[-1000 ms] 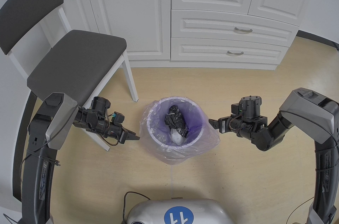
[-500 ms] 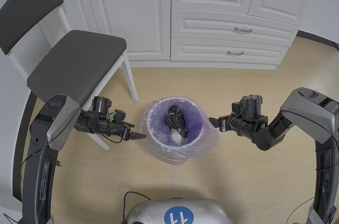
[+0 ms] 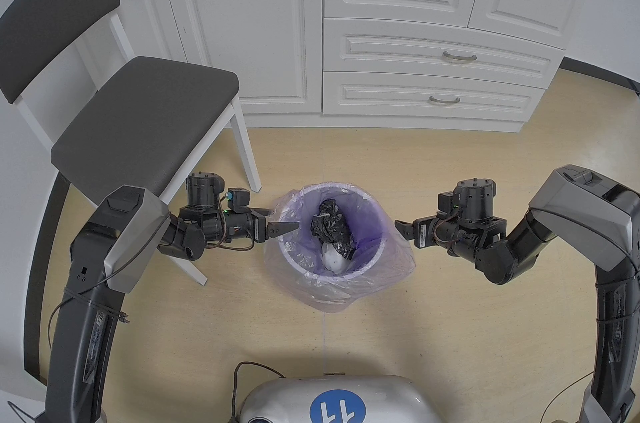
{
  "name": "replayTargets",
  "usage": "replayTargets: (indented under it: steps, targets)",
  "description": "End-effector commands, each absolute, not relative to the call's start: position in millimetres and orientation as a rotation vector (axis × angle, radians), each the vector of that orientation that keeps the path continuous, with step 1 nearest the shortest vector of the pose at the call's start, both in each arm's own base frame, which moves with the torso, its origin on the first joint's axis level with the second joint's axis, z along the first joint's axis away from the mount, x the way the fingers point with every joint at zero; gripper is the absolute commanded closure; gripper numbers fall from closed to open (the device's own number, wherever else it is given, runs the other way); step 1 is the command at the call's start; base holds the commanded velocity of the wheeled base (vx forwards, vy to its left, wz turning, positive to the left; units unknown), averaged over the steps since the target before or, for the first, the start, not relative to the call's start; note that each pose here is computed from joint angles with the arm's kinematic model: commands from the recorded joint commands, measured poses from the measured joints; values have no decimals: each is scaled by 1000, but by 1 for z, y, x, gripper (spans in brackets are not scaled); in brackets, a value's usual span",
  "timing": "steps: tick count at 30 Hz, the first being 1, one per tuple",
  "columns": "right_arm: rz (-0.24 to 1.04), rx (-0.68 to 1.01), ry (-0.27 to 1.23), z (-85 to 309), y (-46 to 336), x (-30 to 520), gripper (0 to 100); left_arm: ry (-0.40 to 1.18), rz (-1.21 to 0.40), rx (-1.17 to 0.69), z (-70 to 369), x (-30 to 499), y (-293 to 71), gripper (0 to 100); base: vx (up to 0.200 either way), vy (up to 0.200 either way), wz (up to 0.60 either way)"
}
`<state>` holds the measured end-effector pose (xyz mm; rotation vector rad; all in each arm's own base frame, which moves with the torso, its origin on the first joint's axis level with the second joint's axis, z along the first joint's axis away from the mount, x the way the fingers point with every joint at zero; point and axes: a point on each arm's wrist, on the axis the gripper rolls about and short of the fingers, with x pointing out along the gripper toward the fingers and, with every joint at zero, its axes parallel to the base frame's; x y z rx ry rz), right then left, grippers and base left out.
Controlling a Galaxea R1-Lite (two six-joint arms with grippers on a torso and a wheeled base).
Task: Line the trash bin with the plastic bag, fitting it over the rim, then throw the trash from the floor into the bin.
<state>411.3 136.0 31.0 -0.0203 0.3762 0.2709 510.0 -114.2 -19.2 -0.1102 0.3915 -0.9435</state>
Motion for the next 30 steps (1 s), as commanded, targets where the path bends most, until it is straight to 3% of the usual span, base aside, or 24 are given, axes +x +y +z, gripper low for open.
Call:
replayTargets:
  steps: [1,10,11,30]
  targets:
    - [272,-20,374,31,136,411,0,389,-951,-113,-26,510,-119,0,0,0,0]
    - [269,-19,373,32,135,412,0,357,-948,-104,-24,510,-117,0,0,0,0]
    - [269,-19,373,32,135,412,0,357,-948,-104,-24,510,-117,100,0,0,0]
    - [267,-21,374,31,134,412,0,331,-894,-119,-26,514,-94,100,0,0,0]
